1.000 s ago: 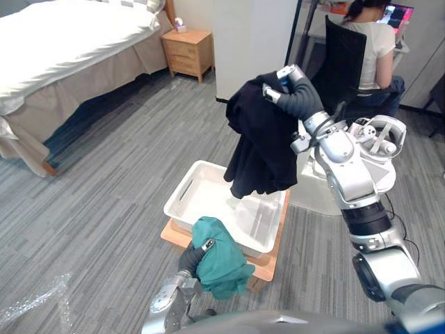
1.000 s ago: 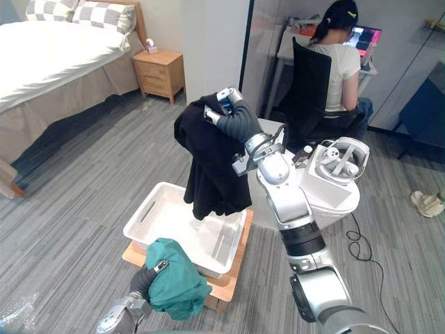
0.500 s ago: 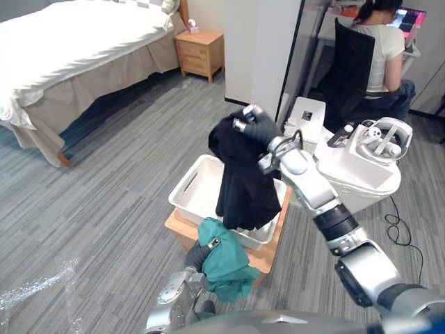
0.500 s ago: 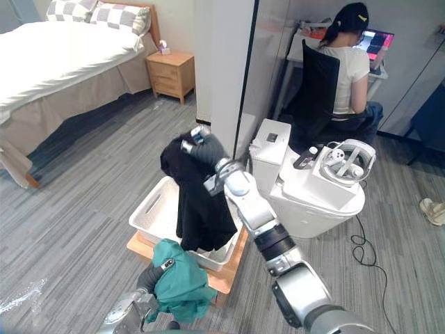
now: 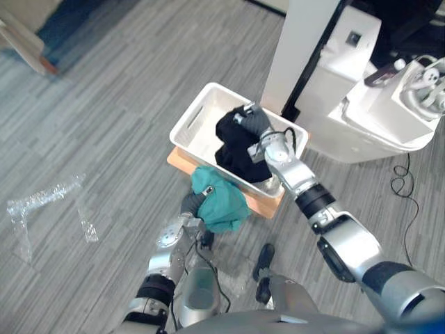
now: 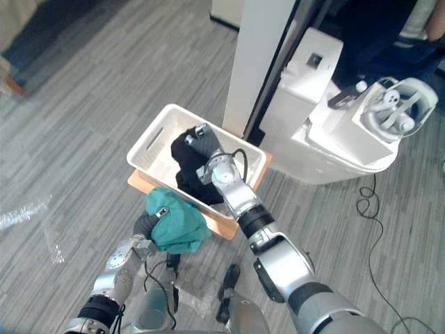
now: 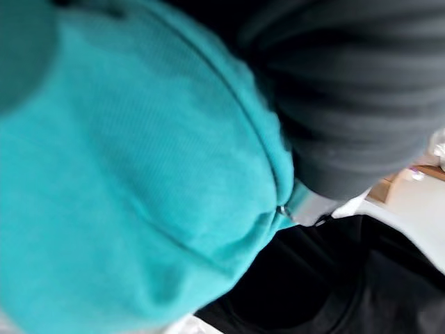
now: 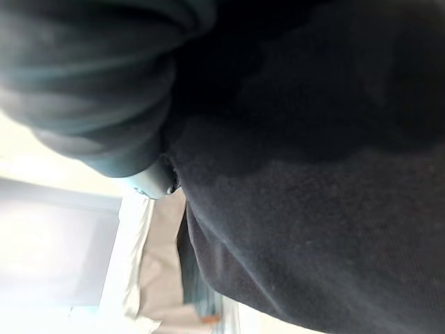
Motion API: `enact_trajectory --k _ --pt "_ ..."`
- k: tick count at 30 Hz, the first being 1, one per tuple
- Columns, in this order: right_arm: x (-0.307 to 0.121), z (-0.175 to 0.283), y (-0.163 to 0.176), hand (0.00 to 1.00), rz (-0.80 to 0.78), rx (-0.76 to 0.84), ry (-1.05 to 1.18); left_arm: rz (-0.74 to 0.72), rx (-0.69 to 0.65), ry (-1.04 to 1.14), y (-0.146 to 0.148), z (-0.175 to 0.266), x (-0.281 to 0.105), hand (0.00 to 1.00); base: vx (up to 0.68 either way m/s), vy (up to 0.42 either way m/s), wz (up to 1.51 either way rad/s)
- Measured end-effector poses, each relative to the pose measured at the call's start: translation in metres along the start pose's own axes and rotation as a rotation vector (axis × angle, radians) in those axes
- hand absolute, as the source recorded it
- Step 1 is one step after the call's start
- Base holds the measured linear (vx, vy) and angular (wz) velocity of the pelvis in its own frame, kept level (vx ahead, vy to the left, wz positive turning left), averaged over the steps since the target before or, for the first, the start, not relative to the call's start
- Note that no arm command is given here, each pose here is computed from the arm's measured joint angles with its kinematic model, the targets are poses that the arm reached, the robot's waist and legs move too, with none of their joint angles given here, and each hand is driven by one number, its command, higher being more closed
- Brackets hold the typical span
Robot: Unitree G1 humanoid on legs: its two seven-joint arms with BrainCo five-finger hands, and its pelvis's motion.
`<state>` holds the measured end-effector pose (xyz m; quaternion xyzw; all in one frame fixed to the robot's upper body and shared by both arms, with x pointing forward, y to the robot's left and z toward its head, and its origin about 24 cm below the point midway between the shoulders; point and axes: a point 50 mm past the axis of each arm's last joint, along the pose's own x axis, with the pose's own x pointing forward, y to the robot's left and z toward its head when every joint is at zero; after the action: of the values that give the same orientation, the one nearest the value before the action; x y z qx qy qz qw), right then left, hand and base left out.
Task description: Tidy the bed and pick cloth on bed and put in laundry
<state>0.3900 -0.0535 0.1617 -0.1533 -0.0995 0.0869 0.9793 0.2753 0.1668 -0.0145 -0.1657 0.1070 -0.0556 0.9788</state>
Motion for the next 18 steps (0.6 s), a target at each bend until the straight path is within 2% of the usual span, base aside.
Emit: enact_trajectory --k 2,6,7,18 --pt "0.007 0.007 -0.012 1.0 -0.037 0.013 -0.007 -0.011 0.009 -0.035 -0.004 0.01 0.007 1.0 0.0 0.014 0.06" --pt "0.007 0.004 -0.012 1.0 -0.05 0.037 -0.002 -0.012 0.02 -0.052 -0.005 0.015 0.014 1.0 0.0 0.006 -0.05" --pt "0.007 -0.001 -0.013 0.0 -0.056 0.032 0.016 -0.01 0.021 -0.059 -0.004 0.016 0.015 1.0 -0.02 0.006 -0.09" --pt "-0.013 -0.039 -0.021 0.0 -0.077 -0.062 0.063 0.004 0.038 -0.064 0.0 0.018 0.02 1.0 0.0 0.009 -0.13"
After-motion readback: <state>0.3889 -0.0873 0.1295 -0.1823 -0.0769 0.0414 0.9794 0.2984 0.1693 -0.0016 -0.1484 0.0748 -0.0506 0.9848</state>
